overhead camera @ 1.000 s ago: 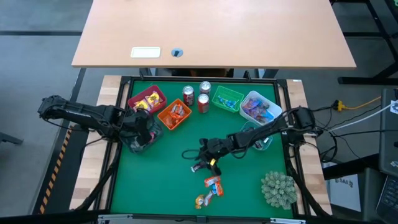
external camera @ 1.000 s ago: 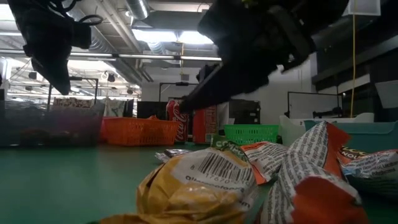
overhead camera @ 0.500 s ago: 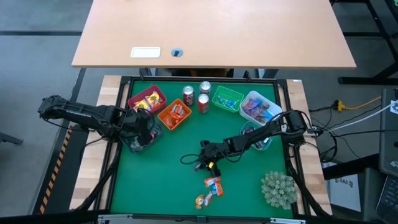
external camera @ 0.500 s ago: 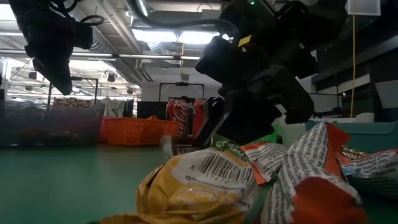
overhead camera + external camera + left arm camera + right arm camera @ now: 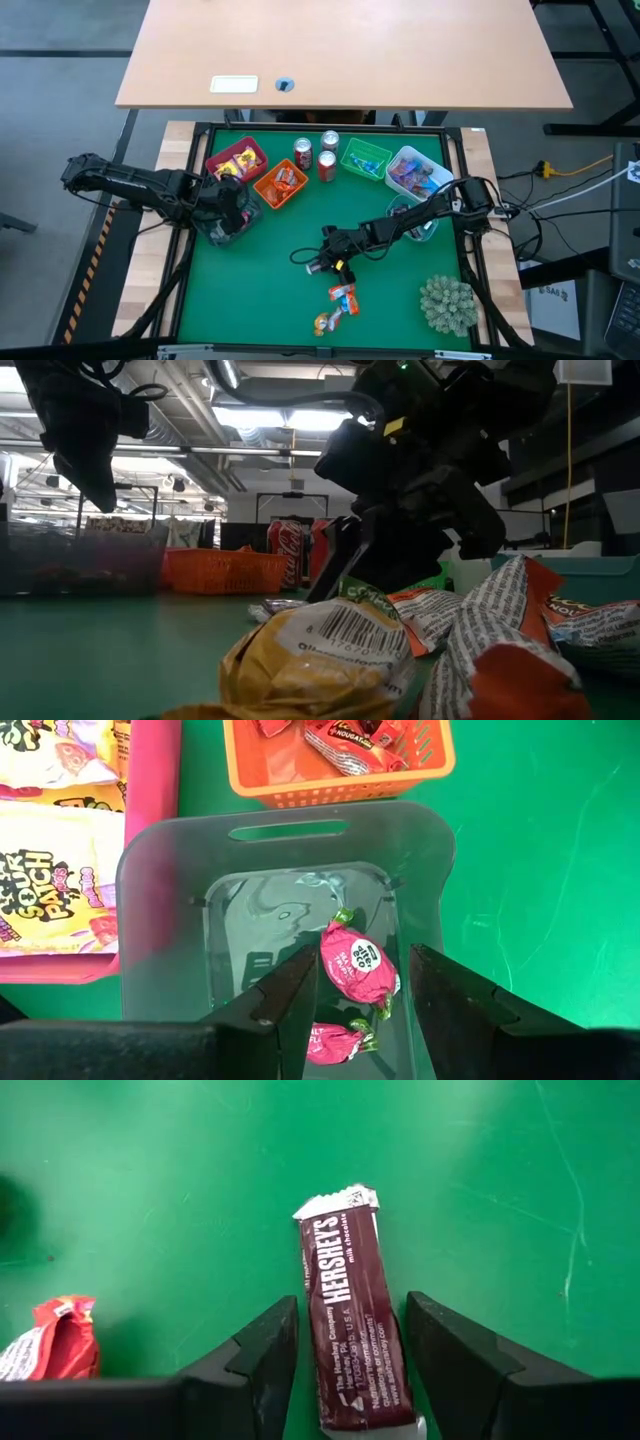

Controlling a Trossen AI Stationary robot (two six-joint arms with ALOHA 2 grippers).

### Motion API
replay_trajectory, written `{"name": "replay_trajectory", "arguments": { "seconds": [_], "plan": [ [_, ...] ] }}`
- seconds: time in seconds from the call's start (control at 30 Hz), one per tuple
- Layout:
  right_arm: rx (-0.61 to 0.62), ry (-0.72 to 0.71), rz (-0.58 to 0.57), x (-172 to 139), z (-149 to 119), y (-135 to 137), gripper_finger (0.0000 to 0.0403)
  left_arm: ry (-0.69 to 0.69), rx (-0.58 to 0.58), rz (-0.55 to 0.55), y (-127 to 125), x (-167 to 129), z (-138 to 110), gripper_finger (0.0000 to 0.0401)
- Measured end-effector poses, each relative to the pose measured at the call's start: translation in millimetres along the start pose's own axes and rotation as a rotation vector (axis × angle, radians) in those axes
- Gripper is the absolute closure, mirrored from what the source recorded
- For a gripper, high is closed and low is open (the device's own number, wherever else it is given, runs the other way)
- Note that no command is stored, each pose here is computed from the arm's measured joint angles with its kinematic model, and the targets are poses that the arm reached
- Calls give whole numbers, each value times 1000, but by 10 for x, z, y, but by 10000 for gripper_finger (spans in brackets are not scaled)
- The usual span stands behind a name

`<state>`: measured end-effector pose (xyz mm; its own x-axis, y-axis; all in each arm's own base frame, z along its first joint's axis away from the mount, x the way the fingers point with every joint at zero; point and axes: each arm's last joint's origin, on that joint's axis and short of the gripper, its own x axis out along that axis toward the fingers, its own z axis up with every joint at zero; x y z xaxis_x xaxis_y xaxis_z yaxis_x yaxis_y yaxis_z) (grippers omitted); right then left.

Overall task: Sort candy
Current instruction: Put the brown chocolate into the blue bin

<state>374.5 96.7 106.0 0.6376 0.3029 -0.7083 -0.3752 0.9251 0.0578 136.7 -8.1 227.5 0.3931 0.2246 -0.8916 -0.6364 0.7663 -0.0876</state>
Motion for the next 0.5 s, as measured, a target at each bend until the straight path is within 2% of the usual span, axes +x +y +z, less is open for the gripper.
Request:
{"name": "replay_trajectory", "arguments": {
  "seconds": [0.1, 0.37, 0.5],
  "plan": [
    [0, 3, 0, 0, -3, 0, 230, -1, 0, 0, 0, 0, 1, 253],
    [3, 6, -1, 0, -10, 0, 301, -2, -1, -2, -2, 0, 2, 253],
    [5, 7, -1, 0, -11, 0, 315, -2, -1, -2, -2, 0, 2, 253]
  ]
}}
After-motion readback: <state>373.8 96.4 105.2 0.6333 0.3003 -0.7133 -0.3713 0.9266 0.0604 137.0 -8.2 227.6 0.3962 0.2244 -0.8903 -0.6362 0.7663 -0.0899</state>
